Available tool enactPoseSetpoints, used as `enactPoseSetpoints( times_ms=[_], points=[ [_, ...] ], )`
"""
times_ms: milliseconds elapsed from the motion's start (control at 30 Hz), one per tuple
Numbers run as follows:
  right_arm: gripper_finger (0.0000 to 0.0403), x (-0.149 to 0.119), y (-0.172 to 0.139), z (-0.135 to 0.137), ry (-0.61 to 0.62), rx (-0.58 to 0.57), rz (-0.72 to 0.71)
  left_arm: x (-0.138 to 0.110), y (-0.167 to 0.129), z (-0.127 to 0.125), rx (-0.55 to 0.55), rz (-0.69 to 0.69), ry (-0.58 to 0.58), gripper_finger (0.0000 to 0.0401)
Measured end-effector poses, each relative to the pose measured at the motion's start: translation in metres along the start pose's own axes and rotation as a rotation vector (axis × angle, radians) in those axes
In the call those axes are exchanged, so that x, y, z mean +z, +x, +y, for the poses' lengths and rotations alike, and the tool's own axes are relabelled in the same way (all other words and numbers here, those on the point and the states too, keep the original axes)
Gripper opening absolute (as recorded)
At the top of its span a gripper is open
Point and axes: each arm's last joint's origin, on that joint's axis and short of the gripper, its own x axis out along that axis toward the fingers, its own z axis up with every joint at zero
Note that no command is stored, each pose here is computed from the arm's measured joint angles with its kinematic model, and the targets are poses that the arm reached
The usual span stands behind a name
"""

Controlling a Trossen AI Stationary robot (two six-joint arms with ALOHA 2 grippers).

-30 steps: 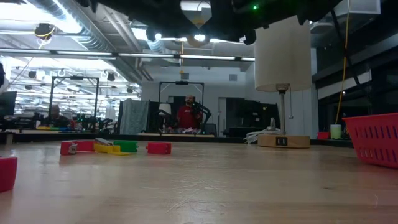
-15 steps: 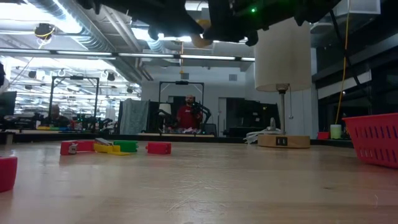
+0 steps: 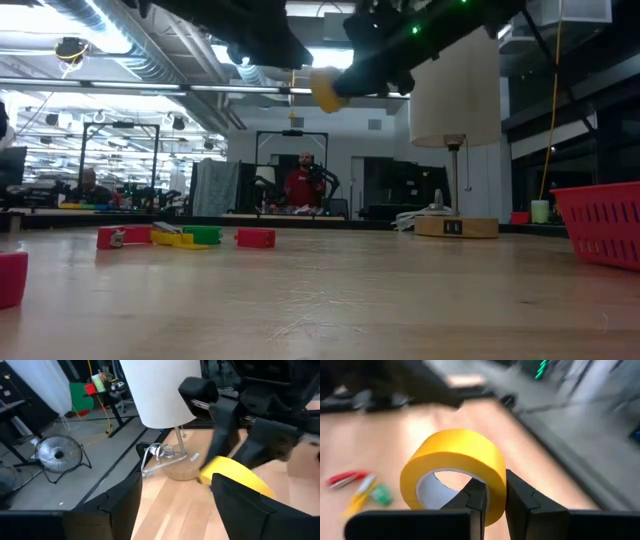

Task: Pick and place Stapler, Stapler remover, tape
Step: Put the yellow tape into the red basket

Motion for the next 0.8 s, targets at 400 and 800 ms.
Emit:
enactPoseSetpoints(
  times_ms=[400, 800],
  points=[
    [0.0042, -0.001, -0.022, 0.008, 0.077, 0.351, 0.511, -0.004, -0.008, 0.013, -0.093, 0.083, 0.032, 0.0251],
    [0.0055, -0.025, -0.061, 0.042, 0.139, 0.622, 0.895, -0.013, -0.009, 0.012, -0.111, 0.163, 0.071, 0.0249]
  ],
)
